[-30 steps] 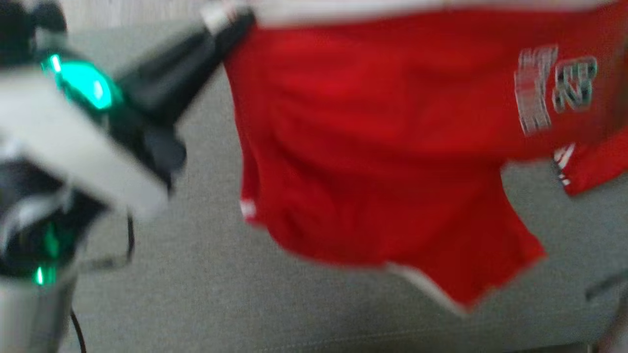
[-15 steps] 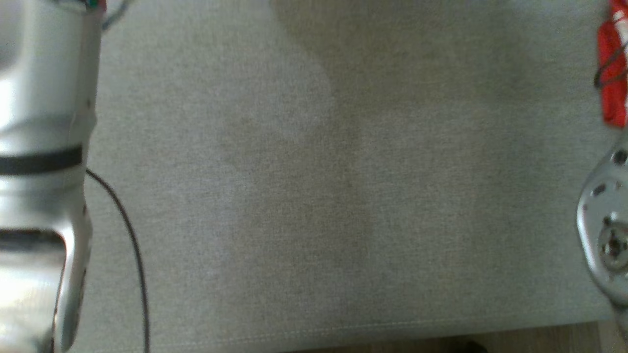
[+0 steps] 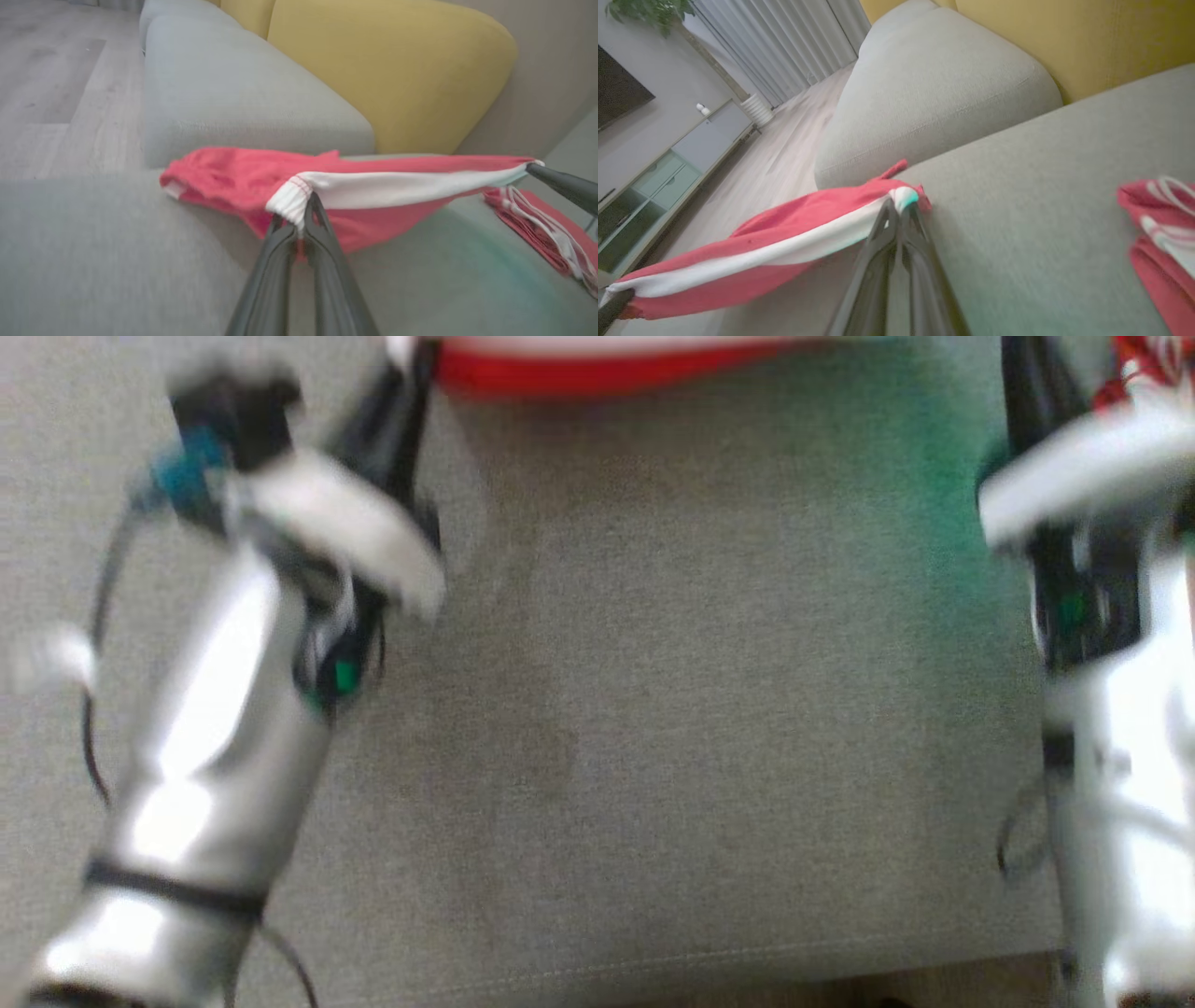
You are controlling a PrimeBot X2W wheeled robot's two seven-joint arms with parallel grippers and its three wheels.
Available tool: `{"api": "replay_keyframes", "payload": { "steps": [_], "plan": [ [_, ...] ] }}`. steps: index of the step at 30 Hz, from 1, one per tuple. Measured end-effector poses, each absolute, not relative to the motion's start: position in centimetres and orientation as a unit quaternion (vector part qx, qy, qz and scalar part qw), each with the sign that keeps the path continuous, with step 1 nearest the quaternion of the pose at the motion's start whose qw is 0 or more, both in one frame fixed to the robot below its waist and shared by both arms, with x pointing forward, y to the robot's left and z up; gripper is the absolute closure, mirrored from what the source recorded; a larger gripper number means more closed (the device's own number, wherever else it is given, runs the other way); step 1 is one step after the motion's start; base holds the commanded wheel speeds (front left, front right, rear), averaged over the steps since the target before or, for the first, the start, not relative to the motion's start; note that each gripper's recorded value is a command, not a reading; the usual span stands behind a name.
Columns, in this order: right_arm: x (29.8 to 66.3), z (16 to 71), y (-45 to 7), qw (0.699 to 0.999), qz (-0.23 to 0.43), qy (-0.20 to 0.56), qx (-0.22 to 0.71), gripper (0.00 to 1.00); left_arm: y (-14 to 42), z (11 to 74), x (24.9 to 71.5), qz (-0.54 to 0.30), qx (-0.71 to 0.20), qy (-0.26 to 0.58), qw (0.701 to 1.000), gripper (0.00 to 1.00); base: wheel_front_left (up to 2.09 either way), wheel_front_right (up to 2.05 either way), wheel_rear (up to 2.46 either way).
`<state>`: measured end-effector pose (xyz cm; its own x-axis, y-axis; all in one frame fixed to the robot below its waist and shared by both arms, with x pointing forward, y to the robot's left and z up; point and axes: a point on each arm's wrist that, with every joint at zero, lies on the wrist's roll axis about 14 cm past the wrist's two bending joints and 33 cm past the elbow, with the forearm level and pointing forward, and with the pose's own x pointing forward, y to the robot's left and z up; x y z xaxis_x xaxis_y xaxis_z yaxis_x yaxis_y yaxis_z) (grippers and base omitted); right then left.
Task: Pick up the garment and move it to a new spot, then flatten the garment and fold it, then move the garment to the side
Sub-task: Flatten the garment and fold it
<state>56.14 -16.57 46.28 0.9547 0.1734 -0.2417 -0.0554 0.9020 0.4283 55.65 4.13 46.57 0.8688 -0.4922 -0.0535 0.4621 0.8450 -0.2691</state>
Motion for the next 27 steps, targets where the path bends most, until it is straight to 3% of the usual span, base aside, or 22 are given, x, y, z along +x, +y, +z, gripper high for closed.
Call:
{"api": "replay_keyframes", "payload": {
  "steps": [8,13,17,22,27],
  "plan": [
    [41.3,41.9,-19.4,0.946,0.019,0.236,0.223,1.00,4.8,41.6,40.9,-0.228,-0.182,0.171,0.941,1.00,0.00,0.00,0.00],
    [32.8,42.9,-20.2,0.934,-0.003,0.276,0.229,1.00,5.1,41.8,32.1,-0.180,-0.231,0.222,0.930,1.00,0.00,0.00,0.00],
    [30.3,43.3,-20.3,0.928,-0.007,0.293,0.229,1.00,5.3,42.4,29.5,-0.161,-0.258,0.235,0.923,1.00,0.00,0.00,0.00],
    [32.1,44.8,-20.2,0.936,0.007,0.279,0.217,1.00,5.4,44.0,30.2,-0.157,-0.277,0.220,0.922,1.00,0.00,0.00,0.00],
    [39.5,47.4,-18.2,0.950,0.056,0.238,0.193,1.00,5.3,46.6,34.3,-0.164,-0.291,0.176,0.926,1.00,0.00,0.00,0.00]
  ]
}}
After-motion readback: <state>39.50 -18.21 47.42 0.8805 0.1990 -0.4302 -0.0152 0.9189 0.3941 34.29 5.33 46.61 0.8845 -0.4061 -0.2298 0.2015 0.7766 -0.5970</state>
